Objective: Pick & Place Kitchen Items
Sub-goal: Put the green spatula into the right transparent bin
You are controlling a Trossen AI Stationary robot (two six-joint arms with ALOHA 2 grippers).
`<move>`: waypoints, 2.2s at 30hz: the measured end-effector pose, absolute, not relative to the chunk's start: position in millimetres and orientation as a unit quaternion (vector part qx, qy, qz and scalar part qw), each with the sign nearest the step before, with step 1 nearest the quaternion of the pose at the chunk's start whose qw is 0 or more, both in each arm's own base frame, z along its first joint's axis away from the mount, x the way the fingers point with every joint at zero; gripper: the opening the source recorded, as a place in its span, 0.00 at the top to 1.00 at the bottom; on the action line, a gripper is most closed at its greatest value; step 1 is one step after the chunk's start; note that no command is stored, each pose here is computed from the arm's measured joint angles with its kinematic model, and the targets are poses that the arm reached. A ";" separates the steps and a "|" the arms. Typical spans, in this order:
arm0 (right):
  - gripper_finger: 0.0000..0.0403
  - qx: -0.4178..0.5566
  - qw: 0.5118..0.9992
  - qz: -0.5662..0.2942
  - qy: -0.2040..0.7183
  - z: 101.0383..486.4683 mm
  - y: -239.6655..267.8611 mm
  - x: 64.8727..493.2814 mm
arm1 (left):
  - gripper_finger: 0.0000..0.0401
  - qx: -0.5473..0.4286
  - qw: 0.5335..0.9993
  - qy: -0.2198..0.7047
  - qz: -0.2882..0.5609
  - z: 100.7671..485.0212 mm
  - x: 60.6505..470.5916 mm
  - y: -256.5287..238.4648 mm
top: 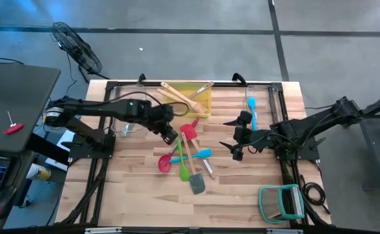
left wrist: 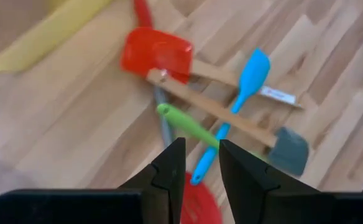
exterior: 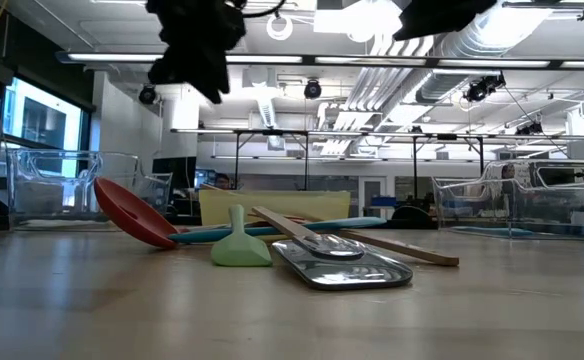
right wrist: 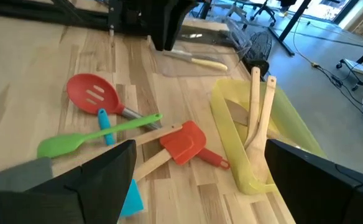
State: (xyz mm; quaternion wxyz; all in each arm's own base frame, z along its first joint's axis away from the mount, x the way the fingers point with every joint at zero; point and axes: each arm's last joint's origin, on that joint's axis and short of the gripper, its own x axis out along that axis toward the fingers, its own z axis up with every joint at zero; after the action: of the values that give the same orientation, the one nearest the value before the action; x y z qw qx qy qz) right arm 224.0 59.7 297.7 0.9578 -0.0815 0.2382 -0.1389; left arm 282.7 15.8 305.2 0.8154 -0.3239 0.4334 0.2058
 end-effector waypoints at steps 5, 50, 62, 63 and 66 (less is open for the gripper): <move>0.14 -0.093 0.953 -0.140 0.253 284.5 59.1 222.4 | 0.76 -0.324 0.813 0.451 0.176 292.0 298.2 5.6; 0.14 -0.067 0.968 -0.116 0.212 284.8 61.9 227.0 | 0.62 -0.243 0.808 0.530 0.085 246.0 329.0 -20.2; 0.14 -0.094 0.965 -0.107 0.220 284.0 62.0 226.7 | 0.32 -0.379 0.748 0.514 0.181 245.2 327.3 -20.1; 0.14 -0.099 0.965 -0.106 0.220 284.0 62.0 226.7 | 0.32 -0.401 0.734 0.510 0.201 244.9 326.6 -20.1; 0.14 -0.114 0.963 -0.102 0.224 283.6 61.9 226.5 | 0.32 -0.421 0.720 0.495 0.243 241.2 327.9 -22.9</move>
State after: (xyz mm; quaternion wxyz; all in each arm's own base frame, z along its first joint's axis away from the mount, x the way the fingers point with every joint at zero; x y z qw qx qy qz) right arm 226.5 61.9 283.6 0.9626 -0.1139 0.2236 -0.1023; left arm 327.9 -22.9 241.2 0.7196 -0.4214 0.4955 0.2433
